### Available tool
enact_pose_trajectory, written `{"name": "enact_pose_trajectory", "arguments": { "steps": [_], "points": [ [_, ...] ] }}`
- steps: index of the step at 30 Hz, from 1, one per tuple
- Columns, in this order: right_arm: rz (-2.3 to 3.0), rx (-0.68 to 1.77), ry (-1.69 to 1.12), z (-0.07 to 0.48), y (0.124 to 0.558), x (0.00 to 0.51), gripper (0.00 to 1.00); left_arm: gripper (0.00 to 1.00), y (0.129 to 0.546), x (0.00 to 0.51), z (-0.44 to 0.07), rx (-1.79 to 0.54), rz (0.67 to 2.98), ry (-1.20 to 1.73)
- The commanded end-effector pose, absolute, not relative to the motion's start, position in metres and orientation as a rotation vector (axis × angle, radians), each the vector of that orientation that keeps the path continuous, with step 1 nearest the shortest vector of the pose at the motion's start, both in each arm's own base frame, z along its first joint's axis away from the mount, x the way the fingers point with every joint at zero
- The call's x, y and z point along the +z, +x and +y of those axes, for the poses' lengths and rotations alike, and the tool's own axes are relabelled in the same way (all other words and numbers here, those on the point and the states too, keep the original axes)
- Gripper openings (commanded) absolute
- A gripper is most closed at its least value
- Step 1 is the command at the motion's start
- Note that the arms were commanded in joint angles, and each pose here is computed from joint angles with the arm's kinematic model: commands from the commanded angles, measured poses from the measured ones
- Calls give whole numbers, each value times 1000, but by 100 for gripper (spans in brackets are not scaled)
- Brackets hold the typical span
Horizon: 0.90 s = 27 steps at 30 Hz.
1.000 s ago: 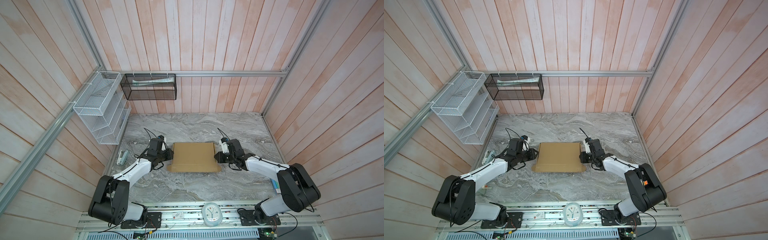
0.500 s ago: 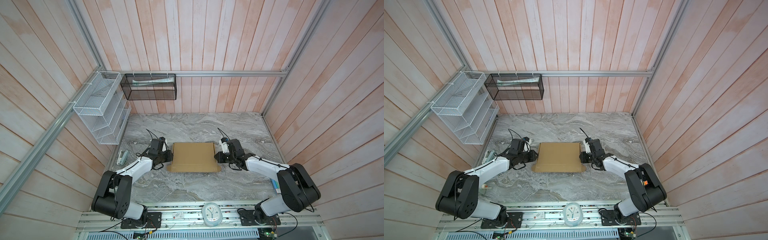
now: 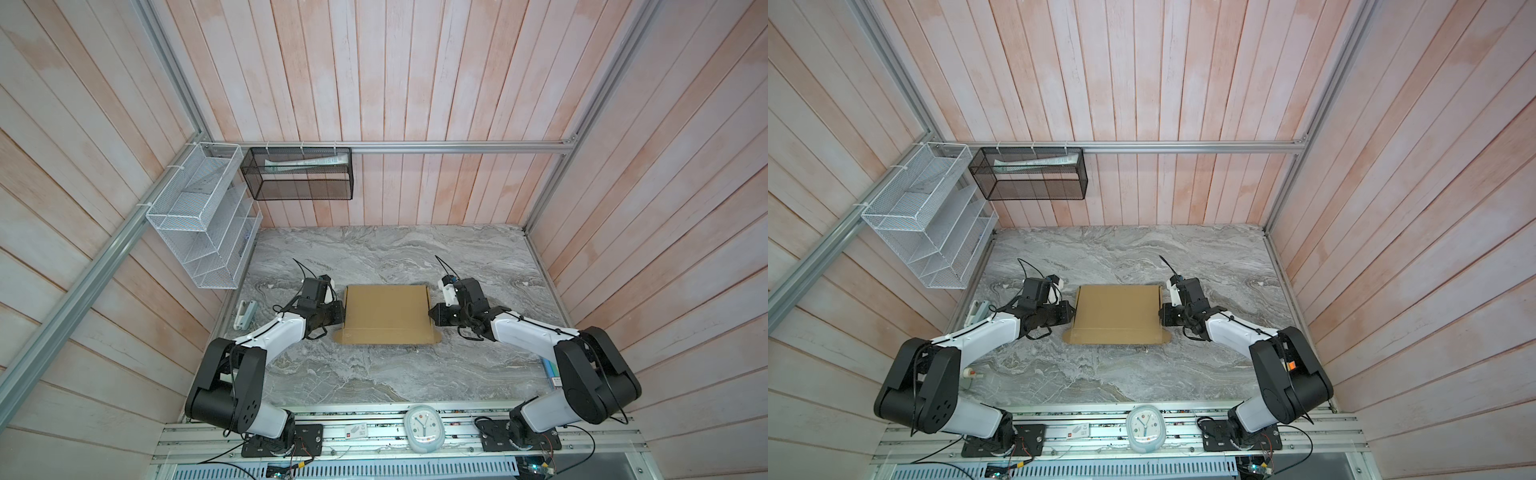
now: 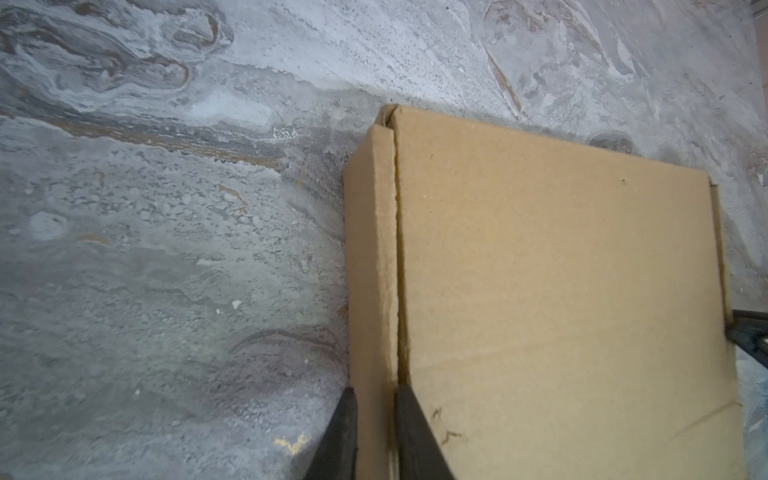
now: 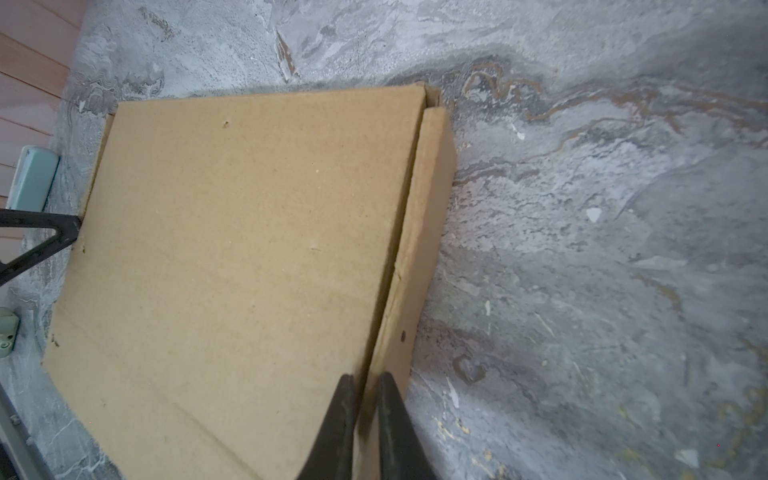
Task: Fold the paper box
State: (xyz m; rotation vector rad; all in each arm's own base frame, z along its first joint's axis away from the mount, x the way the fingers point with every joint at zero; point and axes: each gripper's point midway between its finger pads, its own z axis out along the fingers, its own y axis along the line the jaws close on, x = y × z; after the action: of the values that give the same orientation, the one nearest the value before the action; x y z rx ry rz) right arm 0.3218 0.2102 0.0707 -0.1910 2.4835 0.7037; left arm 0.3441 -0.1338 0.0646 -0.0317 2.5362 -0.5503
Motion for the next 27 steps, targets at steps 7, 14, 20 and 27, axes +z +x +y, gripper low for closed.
{"name": "enact_pose_trajectory", "arguments": {
  "steps": [7,14,20,27],
  "points": [
    [2472,754,-206,210,321,72,14,21,349,57,-130,-508,2555,-12],
    [2435,806,-194,210,326,83,18,16,349,55,-130,-505,2556,-14],
    [2397,853,-171,205,330,96,29,10,350,59,-131,-533,2535,-23],
    [2323,937,-96,189,329,110,44,4,353,62,-133,-594,2499,-46]
  ]
}}
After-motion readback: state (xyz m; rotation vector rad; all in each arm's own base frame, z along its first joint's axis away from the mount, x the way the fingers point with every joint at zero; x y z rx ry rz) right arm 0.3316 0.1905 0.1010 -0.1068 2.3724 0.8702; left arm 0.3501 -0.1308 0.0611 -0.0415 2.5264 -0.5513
